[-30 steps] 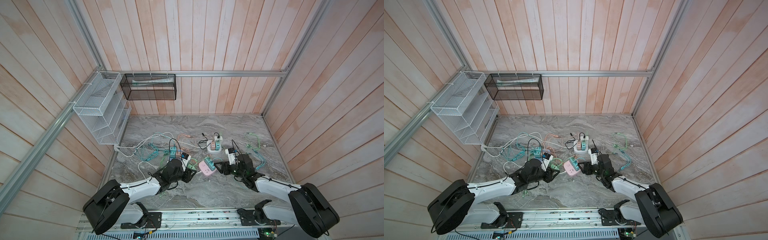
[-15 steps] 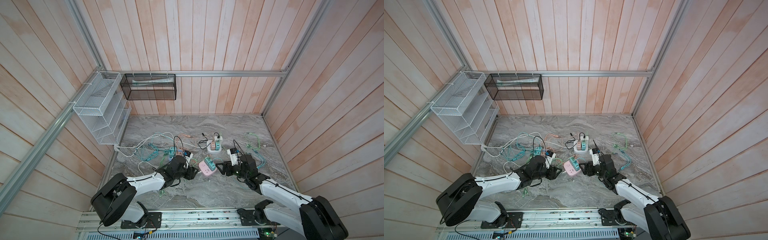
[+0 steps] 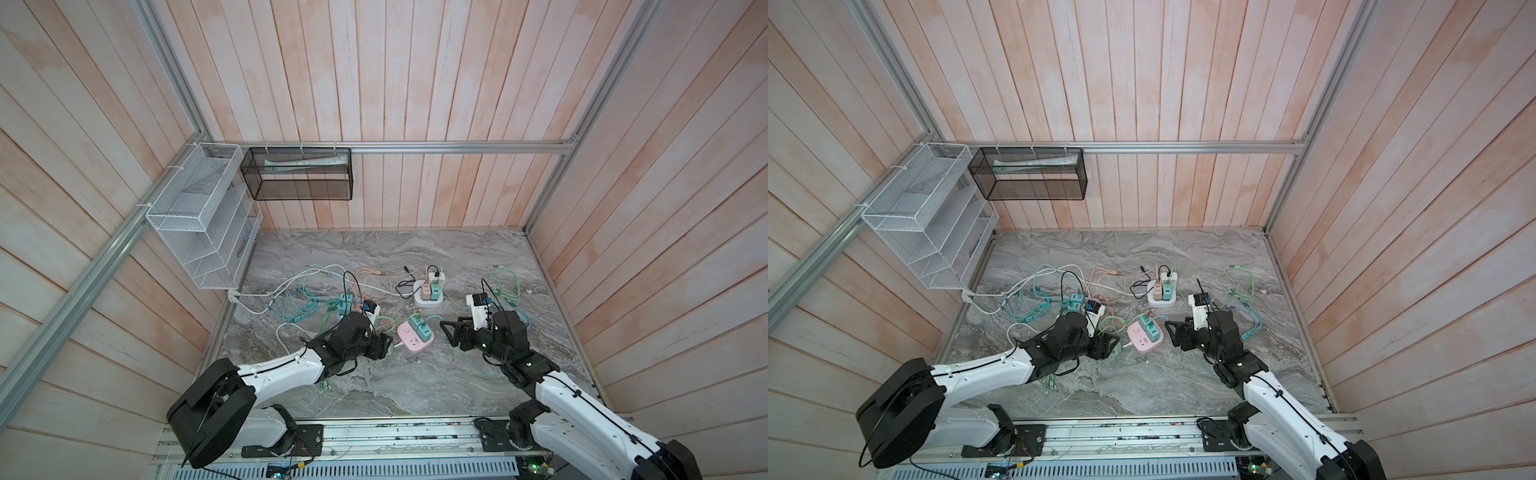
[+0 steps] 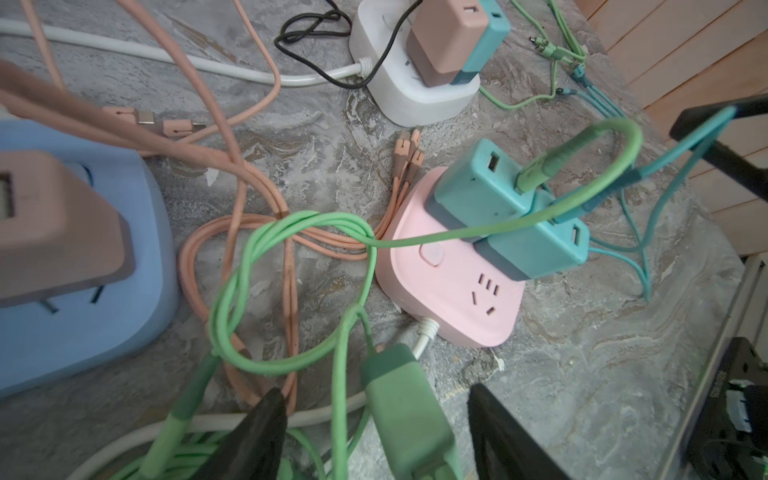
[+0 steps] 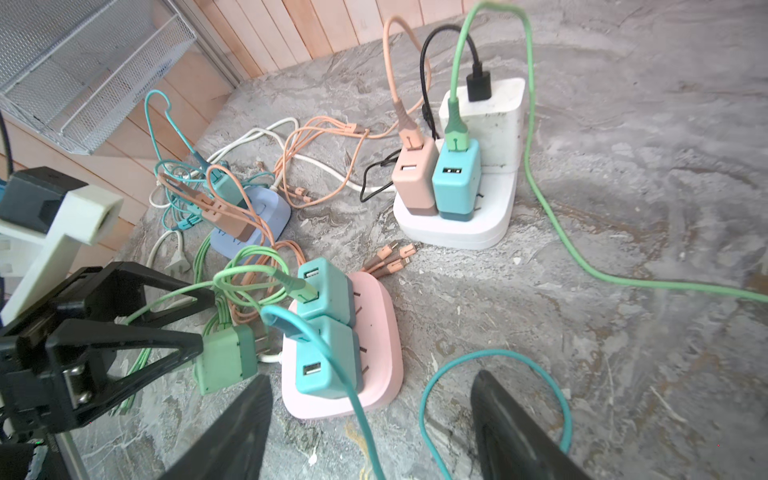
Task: Pull the plug off the socket
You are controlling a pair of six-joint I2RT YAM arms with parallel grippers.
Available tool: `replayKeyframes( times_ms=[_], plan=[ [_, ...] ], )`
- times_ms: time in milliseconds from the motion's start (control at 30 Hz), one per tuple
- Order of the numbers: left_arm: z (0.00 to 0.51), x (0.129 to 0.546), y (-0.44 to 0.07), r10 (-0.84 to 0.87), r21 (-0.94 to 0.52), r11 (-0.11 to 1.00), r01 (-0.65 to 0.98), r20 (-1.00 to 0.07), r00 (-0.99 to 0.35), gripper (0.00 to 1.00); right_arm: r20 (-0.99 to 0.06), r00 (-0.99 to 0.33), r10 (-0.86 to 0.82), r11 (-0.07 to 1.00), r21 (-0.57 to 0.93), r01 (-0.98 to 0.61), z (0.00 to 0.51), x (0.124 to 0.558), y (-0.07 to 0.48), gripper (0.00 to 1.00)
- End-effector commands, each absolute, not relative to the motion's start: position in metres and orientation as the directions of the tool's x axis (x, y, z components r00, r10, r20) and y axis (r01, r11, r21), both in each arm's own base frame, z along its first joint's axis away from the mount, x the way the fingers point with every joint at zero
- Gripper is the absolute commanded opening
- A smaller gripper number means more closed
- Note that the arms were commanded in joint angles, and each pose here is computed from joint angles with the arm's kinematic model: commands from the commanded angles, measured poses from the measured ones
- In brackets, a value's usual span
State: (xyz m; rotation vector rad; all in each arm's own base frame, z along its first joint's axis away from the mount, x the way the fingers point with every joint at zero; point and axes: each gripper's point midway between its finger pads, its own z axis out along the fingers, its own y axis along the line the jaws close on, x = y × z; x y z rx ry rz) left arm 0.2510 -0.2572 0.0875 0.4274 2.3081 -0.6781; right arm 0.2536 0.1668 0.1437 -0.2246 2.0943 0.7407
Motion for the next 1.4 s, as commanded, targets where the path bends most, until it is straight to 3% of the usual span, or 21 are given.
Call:
replayKeyframes(
  times_ms=[0,233,633,1000,1367],
  plan=[
    [0.097,0.253,-0.248,0.093,-0.325,0.84,0.435,-0.704,-0.704,0.72,-0.81,-0.58,0.087,0.829,0.382,-0.409,0.152,0.252,0.163,0.73],
    [0.079,0.237,-0.237,0.084,-0.329,0.862,0.386,-0.657,-0.749,0.72,-0.817,-0.574,0.051,0.834,0.351,-0.425,0.158,0.249,0.171,0.71],
    [0.114,0.242,-0.244,0.113,-0.254,0.871,0.42,-0.729,-0.676,0.72,-0.859,-0.511,-0.041,0.845,0.244,-0.477,0.167,0.235,0.191,0.65],
    [0.143,0.268,-0.262,0.169,-0.162,0.867,0.471,-0.794,-0.584,0.83,-0.863,-0.501,-0.066,0.833,0.229,-0.503,0.159,0.22,0.201,0.62],
    [0.129,0.285,-0.294,0.233,-0.157,0.827,0.539,-0.776,-0.585,0.89,-0.834,-0.532,-0.145,0.815,0.205,-0.543,0.129,0.205,0.223,0.57]
  ],
)
